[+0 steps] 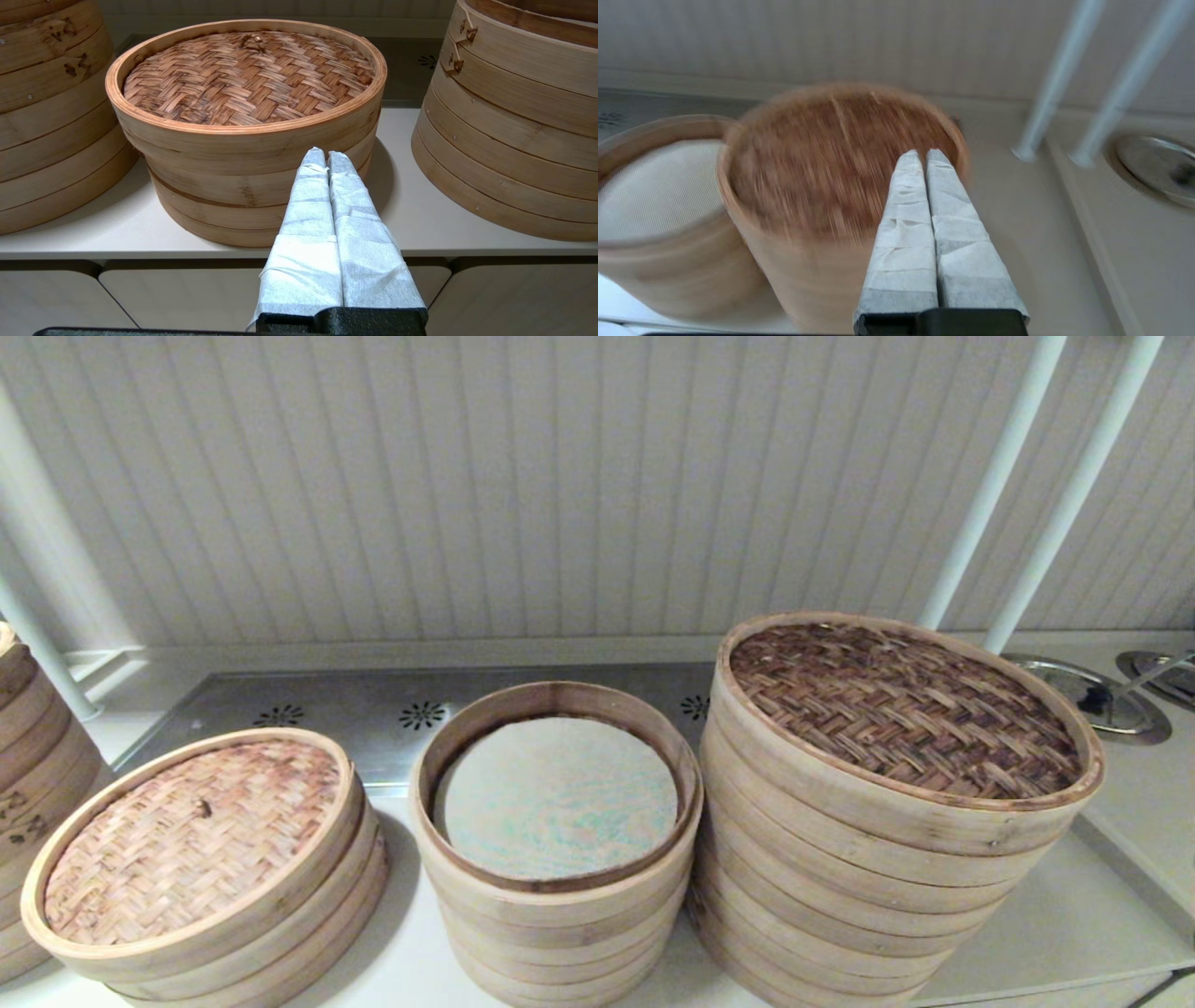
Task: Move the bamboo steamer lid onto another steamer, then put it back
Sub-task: Pick up the steamer
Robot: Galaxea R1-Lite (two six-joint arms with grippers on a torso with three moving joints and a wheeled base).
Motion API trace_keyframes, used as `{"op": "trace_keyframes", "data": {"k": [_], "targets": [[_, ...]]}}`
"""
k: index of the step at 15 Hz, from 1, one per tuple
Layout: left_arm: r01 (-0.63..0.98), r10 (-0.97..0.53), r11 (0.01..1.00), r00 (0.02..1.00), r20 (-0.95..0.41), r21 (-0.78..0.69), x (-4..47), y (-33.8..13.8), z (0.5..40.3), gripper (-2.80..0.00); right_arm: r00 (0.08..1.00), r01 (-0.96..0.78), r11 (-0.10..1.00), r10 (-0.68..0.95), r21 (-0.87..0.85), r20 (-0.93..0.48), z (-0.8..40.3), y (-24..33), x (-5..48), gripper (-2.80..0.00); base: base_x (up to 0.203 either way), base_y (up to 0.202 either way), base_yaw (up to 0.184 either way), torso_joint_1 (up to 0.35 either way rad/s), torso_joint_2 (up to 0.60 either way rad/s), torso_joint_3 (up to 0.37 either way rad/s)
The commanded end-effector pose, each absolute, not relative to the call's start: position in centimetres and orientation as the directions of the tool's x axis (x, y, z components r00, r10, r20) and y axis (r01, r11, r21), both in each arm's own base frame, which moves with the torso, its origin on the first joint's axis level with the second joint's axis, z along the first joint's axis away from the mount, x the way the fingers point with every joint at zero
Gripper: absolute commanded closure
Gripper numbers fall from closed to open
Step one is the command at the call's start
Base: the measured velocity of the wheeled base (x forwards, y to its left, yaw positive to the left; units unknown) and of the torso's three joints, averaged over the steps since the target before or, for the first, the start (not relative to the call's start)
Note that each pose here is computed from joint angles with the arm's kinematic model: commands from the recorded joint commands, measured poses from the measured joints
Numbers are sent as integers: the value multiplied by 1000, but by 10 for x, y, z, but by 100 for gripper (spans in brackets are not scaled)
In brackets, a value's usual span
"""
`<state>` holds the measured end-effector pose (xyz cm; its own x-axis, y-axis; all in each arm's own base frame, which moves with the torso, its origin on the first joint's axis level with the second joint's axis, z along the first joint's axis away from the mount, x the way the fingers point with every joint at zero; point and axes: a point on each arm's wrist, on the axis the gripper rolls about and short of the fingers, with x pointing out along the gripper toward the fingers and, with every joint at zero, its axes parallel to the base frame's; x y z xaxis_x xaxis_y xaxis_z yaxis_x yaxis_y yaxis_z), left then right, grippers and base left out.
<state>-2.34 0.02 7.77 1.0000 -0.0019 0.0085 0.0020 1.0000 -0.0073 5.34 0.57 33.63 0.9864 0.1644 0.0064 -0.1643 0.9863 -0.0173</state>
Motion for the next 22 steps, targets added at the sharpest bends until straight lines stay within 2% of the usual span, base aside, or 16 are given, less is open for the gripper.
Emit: {"op": "trace_keyframes", "data": {"k": [1, 5, 18, 19, 20, 22], "targets": [[2, -2, 1000, 1000, 8, -8, -23, 0, 78, 0, 963, -243, 970, 241, -2, -120, 349, 20, 127, 0, 0, 0, 0, 0, 0, 0], [2, -2, 1000, 1000, 9, -8, -23, 0, 78, 0, 936, -307, 952, 302, 4, -182, 356, 40, 173, 0, 0, 0, 0, 0, 0, 0], [2, -2, 1000, 1000, 9, -8, -23, 0, 78, 0, 893, -355, 935, 343, 10, -290, 331, 58, 201, 0, 0, 0, 0, 0, 0, 0], [2, -2, 1000, 1000, 9, -8, -23, 0, 78, 0, 893, -354, 935, 342, 10, -293, 330, 58, 202, -199, 0, 0, 0, 0, 0, 0], [2, -2, 1000, 1000, 9, -8, -23, 0, 78, 0, 895, -348, 938, 334, 7, -295, 328, 58, 201, -280, 0, 0, 0, 0, 0, 0], [2, -2, 1000, 1000, 9, -8, -23, 0, 78, 0, 905, -324, 946, 309, -4, -291, 331, 57, 198, -280, 0, 0, 0, 0, 0, 0]]}}
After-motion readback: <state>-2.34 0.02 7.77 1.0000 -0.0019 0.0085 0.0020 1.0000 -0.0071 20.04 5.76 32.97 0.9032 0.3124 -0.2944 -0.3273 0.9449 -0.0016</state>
